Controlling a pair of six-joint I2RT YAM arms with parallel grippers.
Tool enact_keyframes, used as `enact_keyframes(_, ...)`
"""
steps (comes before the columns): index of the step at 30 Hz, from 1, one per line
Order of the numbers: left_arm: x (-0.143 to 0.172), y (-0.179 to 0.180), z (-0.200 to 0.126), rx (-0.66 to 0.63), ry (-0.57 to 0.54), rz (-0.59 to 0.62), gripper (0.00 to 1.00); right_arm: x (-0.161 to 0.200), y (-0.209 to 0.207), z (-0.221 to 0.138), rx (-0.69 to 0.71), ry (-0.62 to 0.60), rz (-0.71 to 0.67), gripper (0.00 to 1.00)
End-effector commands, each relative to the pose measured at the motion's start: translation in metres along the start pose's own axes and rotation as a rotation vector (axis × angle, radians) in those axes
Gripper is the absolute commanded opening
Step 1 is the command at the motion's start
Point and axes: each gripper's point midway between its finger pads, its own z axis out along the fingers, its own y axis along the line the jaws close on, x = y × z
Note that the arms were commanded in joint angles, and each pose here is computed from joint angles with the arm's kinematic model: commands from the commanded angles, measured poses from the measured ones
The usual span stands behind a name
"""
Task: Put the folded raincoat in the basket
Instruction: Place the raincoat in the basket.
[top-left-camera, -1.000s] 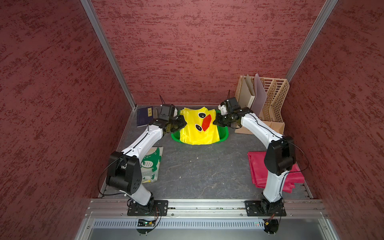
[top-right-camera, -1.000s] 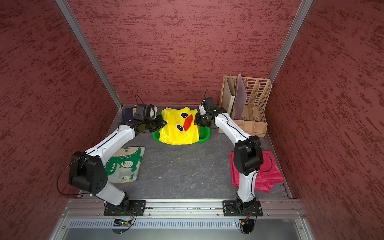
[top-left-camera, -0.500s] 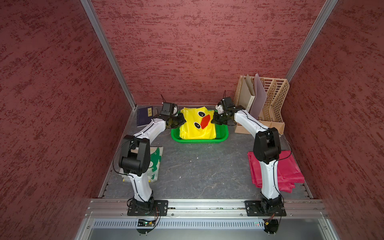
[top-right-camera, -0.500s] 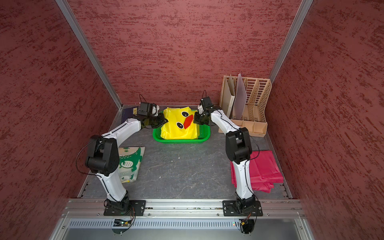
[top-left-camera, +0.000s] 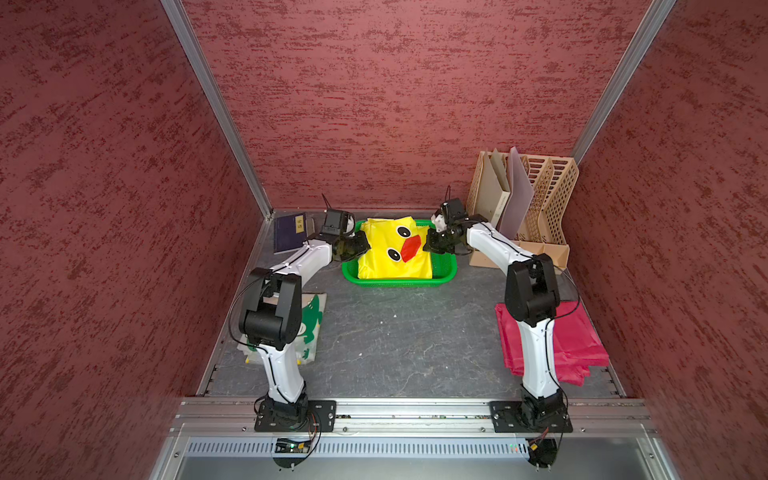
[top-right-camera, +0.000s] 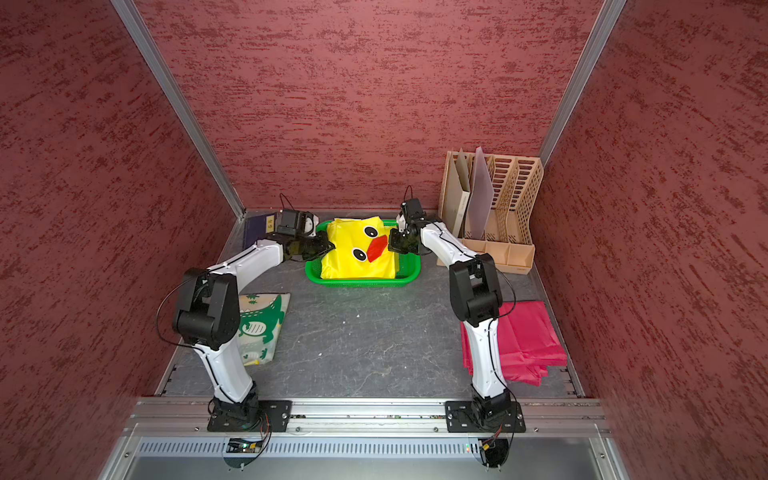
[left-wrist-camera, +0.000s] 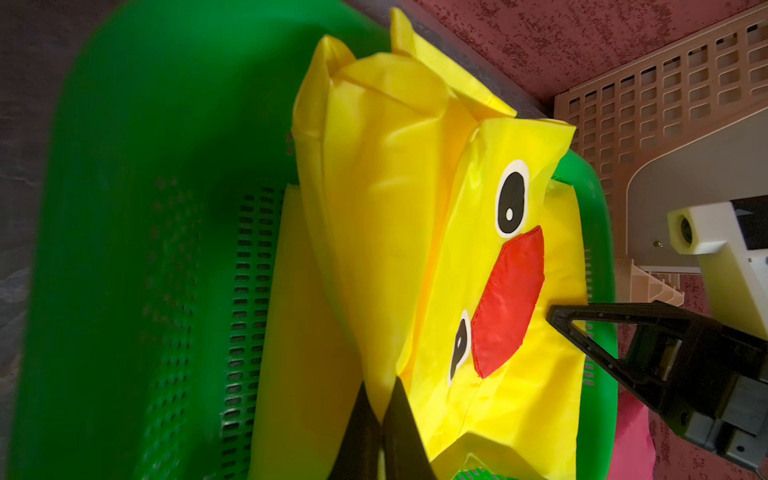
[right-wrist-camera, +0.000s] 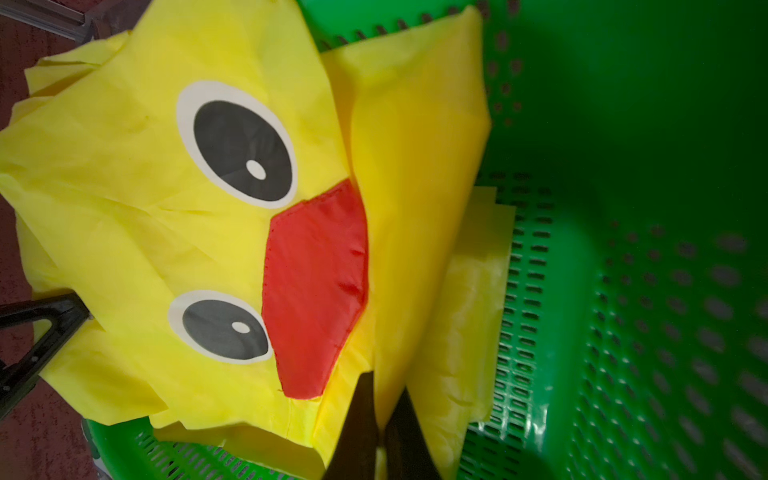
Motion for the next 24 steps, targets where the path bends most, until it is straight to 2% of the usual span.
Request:
enact_keyframes(1, -0.005, -0.016, -0.018, 0.023, -0.056, 0.057, 0.0, -0.009, 0.01, -0.025, -0.009, -0.059, -0.026, 0.0)
enact_keyframes(7, -0.007, -0.03, -0.03, 0.038, -0.064, 0.085, 0.0, -0.005, 0.016, -0.045, -0.011, -0.072, -0.04, 0.0)
enact_keyframes(12, -0.001, -0.032, -0.029, 0.04, -0.061, 0.096, 0.0, 0.003, 0.01, -0.041, -0.004, -0.054, -0.035, 0.0)
enact_keyframes(22, 0.02, -0.001, -0.005, -0.038, -0.01, 0.058, 0.0, 0.013, -0.002, -0.022, 0.003, -0.026, -0.03, 0.0)
enact_keyframes(24, 0.022, 0.008, -0.003, -0.071, -0.008, 0.05, 0.04, 0.015, -0.005, -0.017, 0.003, -0.022, -0.035, 0.0)
